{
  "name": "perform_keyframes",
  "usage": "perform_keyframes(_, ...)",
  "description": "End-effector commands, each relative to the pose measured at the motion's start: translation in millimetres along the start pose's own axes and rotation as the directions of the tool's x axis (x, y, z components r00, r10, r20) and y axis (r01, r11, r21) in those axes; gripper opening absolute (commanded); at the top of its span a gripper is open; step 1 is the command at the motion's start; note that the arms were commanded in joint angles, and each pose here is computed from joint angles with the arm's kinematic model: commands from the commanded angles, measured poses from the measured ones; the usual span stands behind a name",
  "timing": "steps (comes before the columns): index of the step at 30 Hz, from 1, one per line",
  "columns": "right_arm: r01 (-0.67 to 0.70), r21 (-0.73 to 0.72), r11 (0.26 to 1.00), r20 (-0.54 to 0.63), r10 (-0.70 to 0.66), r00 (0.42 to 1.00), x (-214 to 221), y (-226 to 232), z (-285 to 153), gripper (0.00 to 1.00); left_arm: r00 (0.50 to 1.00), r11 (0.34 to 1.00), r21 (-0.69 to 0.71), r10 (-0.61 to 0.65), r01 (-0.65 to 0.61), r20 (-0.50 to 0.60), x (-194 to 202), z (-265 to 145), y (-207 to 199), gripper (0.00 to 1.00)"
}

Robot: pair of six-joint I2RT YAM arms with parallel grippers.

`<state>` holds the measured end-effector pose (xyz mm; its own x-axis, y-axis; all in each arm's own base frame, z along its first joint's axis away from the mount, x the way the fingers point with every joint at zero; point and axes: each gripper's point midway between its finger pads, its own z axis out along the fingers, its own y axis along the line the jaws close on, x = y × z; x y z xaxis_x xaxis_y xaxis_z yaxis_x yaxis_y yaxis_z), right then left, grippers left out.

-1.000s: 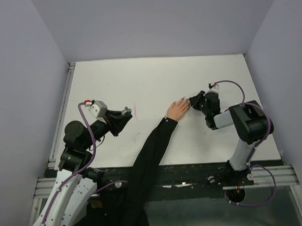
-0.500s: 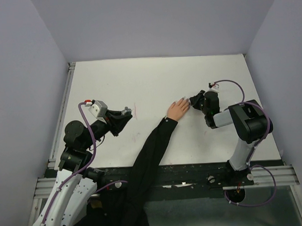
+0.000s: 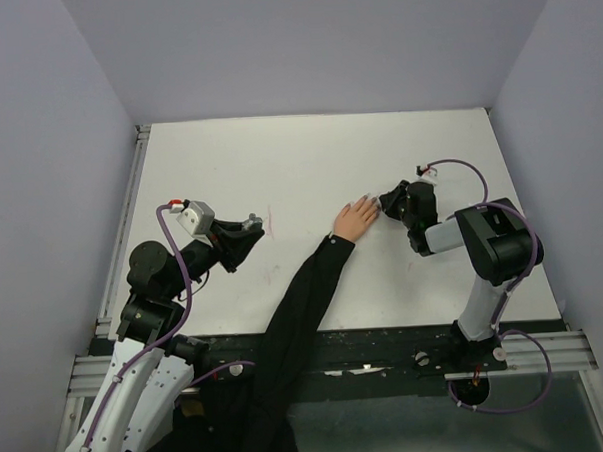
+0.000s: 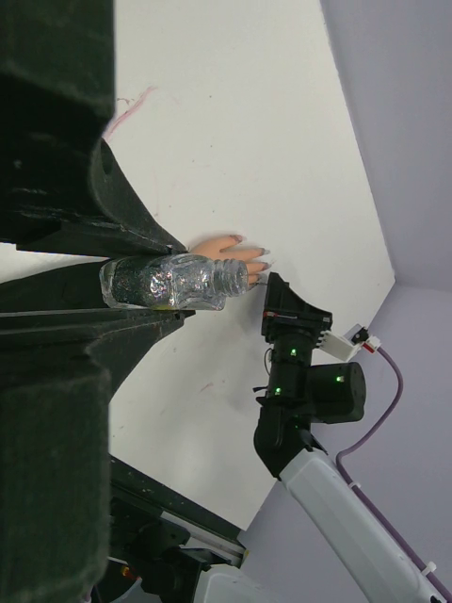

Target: Paint the nails

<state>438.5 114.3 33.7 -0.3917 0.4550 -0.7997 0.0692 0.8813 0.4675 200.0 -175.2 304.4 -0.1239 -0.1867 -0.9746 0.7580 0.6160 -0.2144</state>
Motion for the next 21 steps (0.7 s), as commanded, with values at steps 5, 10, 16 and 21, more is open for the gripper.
perform_keyframes(5, -0.008, 0.034, 0.999, 0.023, 0.007, 1.000, -3.8, -2.4, 8.0, 0.01, 0.998, 0.999, 0.019, 0.040, -0.041, 0.047, -18.9, -1.1, -7.1, 0.00)
perform_keyframes(10, -0.008, 0.040, 0.999, 0.024, 0.007, 1.000, -4.6, -3.5, 9.9, 0.01, 0.998, 0.999, 0.019, 0.040, -0.041, 0.047, -18.9, -1.4, -7.3, 0.00)
perform_keyframes(16, -0.011, 0.041, 0.999, 0.029, 0.010, 1.000, -5.0, -3.2, 9.8, 0.01, 0.998, 0.999, 0.016, 0.043, -0.044, 0.050, -20.0, -1.7, -7.2, 0.00)
perform_keyframes(21, -0.029, 0.038, 0.999, 0.044, 0.028, 0.999, -8.6, -3.0, 7.0, 0.01, 0.998, 0.999, 0.018, 0.046, -0.047, 0.051, -19.9, -2.1, -7.6, 0.00)
